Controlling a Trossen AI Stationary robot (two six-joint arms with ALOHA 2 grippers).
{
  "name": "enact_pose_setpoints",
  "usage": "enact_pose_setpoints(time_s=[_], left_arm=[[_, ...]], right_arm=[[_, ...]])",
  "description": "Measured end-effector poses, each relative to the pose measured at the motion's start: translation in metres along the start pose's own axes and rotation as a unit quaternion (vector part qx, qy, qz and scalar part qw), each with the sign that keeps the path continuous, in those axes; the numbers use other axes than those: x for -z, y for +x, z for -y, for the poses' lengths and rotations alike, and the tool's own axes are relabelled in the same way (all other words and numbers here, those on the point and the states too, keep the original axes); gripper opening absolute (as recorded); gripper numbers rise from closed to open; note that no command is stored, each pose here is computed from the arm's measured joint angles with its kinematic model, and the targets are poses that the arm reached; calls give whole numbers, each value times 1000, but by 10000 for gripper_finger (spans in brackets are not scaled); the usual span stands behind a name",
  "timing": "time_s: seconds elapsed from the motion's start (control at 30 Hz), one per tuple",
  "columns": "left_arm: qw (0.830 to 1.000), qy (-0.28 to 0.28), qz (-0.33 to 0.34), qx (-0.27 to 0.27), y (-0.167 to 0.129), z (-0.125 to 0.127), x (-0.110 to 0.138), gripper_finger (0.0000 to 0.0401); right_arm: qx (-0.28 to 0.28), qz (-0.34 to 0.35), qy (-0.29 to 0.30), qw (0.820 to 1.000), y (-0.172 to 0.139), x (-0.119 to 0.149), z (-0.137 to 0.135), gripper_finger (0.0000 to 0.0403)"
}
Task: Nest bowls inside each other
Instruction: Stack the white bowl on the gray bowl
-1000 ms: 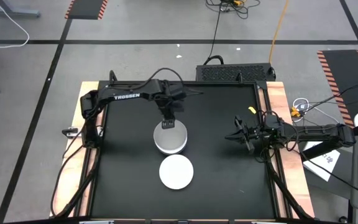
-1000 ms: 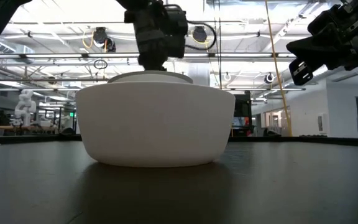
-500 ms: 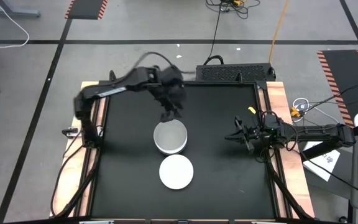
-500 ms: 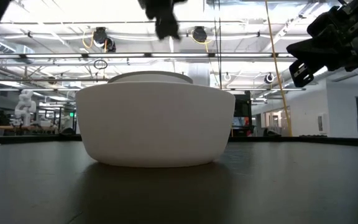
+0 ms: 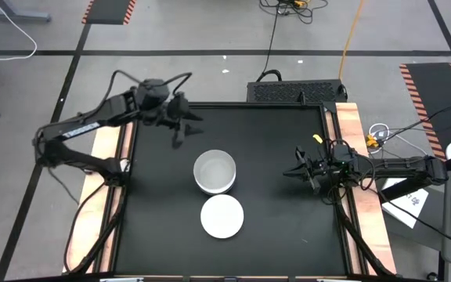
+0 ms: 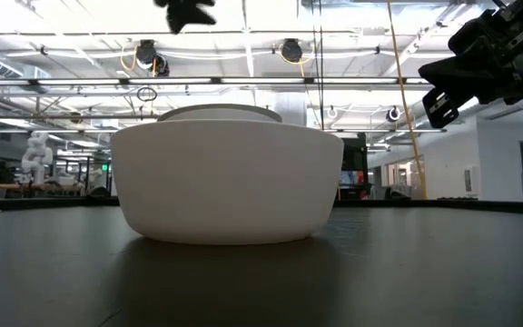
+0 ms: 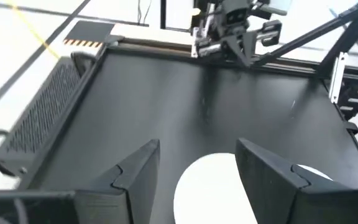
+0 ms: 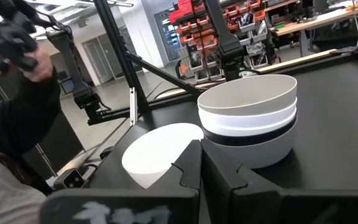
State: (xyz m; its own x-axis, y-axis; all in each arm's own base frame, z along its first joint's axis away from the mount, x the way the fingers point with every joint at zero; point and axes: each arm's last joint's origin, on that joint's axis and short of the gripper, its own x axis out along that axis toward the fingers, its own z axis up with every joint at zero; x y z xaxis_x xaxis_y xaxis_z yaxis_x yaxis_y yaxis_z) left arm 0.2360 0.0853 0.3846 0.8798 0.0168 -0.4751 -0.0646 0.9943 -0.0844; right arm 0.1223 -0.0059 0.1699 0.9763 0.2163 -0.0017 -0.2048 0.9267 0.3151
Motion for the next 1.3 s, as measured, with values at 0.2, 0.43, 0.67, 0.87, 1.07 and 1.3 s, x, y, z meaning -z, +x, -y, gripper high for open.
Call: enact_pose_setpoints(time_s=[0.2, 0.43, 0.67, 0.87, 1.07, 1.3], left_arm=[[998, -63, 7, -9, 10, -2, 56, 211], [992, -86, 53, -73, 7, 0, 103, 211], [984, -105, 111, -90, -20, 11, 140, 211], [974, -125, 160, -97, -40, 24, 173, 211], [962, -142, 213, -95, -50, 31, 203, 211], [955, -146, 244, -81, -51, 34, 225, 211]], right_arm=[[-2, 6, -2, 1000, 0, -1, 0, 0], [-4, 12, -4, 1000, 0, -2, -1, 0], [-4, 12, -5, 1000, 0, -2, -1, 0], [-4, 12, -6, 1000, 0, -2, -1, 0], [-4, 11, -5, 1000, 0, -2, -1, 0], [-4, 11, -4, 1000, 0, -2, -1, 0]])
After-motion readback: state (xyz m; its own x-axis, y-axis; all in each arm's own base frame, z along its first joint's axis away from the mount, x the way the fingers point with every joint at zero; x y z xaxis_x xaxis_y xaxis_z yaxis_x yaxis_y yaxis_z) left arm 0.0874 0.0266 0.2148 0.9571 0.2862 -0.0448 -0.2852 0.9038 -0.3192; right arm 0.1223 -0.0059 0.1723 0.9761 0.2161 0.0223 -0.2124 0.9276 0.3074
